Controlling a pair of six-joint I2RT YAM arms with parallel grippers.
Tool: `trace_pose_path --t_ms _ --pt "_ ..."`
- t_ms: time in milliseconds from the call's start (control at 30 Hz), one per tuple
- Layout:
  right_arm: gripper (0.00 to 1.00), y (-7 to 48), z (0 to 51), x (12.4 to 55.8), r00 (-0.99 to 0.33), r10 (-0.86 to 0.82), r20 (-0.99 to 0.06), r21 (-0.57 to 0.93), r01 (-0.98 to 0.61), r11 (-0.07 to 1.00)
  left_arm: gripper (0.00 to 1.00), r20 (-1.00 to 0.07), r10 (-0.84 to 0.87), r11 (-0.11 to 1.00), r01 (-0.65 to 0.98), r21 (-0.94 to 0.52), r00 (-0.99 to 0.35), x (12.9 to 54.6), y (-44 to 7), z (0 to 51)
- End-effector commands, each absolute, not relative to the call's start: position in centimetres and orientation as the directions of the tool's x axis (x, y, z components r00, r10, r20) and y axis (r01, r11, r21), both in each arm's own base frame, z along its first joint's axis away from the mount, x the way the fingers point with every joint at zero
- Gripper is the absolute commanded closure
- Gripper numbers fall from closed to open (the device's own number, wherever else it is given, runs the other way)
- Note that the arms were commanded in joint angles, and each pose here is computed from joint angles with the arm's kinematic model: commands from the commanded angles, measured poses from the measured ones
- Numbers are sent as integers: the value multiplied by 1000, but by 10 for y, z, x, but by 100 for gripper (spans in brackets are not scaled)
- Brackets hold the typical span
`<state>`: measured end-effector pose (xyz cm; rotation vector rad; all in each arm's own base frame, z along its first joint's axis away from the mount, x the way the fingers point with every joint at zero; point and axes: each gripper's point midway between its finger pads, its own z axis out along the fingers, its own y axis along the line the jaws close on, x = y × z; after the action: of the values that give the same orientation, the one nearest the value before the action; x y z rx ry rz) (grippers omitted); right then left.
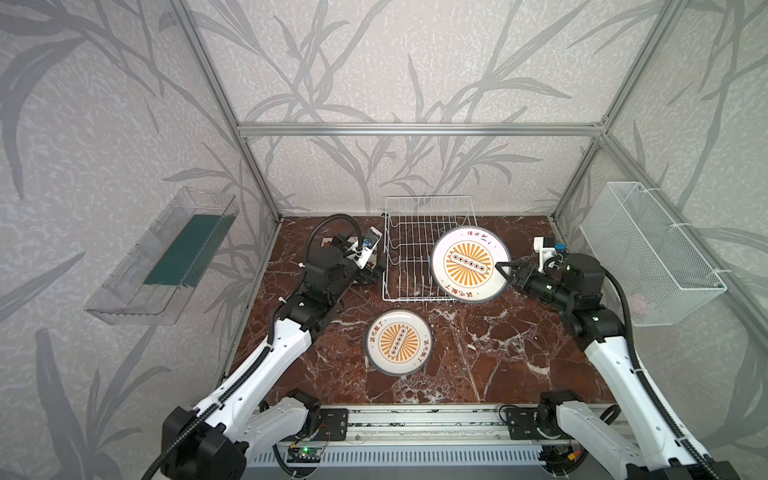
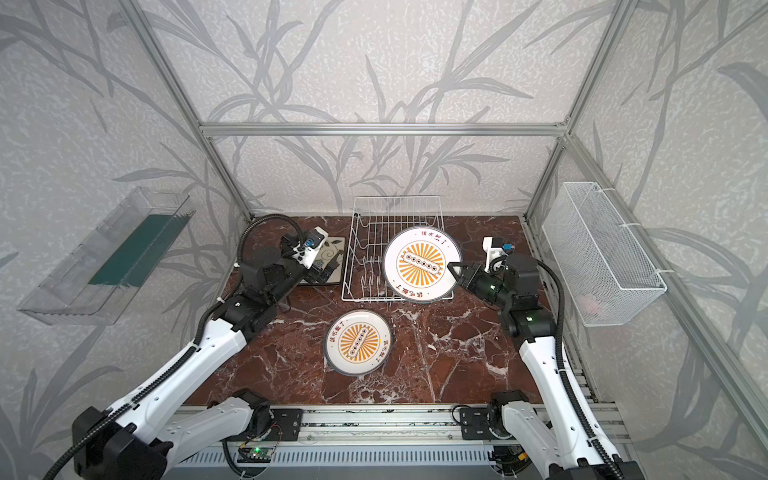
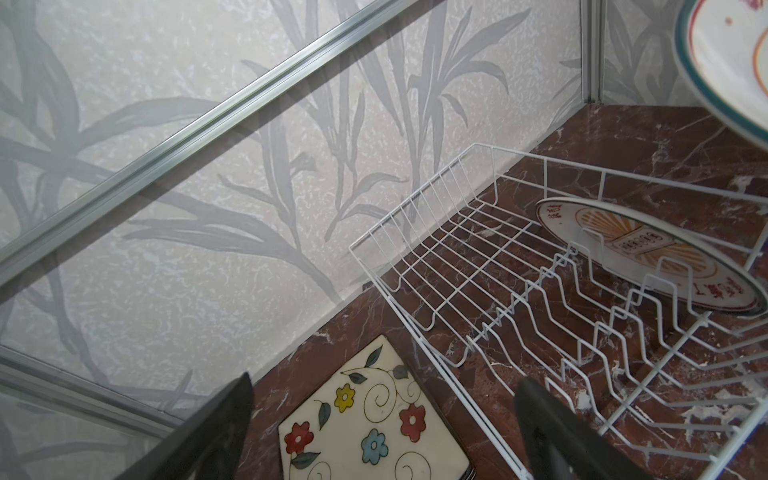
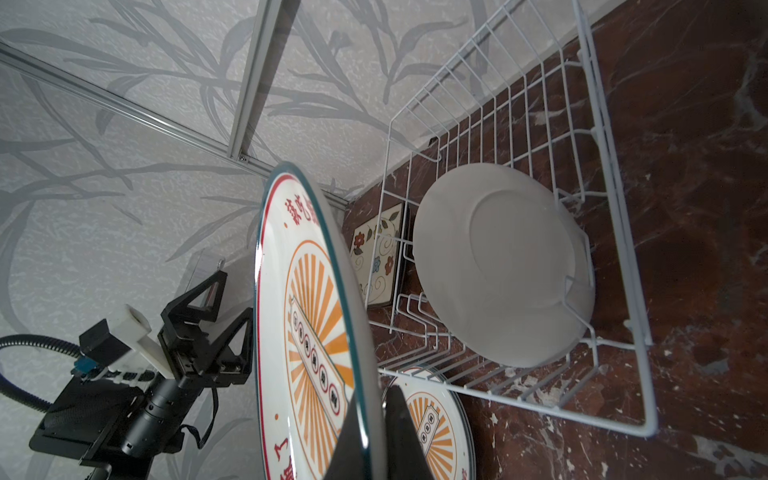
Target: Unload the plates from the dish rack
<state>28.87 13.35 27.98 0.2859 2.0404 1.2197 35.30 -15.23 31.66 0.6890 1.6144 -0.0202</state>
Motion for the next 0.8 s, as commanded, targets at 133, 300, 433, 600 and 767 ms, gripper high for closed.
trace_pose_path --t_ms 133,300,433,600,767 --pt "100 170 249 237 -815 364 -451 813 -208 544 1 -953 261 832 537 140 -156 364 -161 307" --pt "100 193 216 219 -856 320 -406 806 -170 567 1 -956 224 827 557 82 -191 366 -163 298" --pt "100 216 187 211 -884 305 -355 816 -134 562 1 -960 202 816 575 56 -193 363 -164 297" --pt "100 237 164 207 -906 261 -334 799 -125 588 1 -966 179 819 573 40 -188 361 -159 299" --pt "100 257 147 211 -915 258 -312 801 -106 590 1 -963 171 802 597 13 -208 358 -158 297"
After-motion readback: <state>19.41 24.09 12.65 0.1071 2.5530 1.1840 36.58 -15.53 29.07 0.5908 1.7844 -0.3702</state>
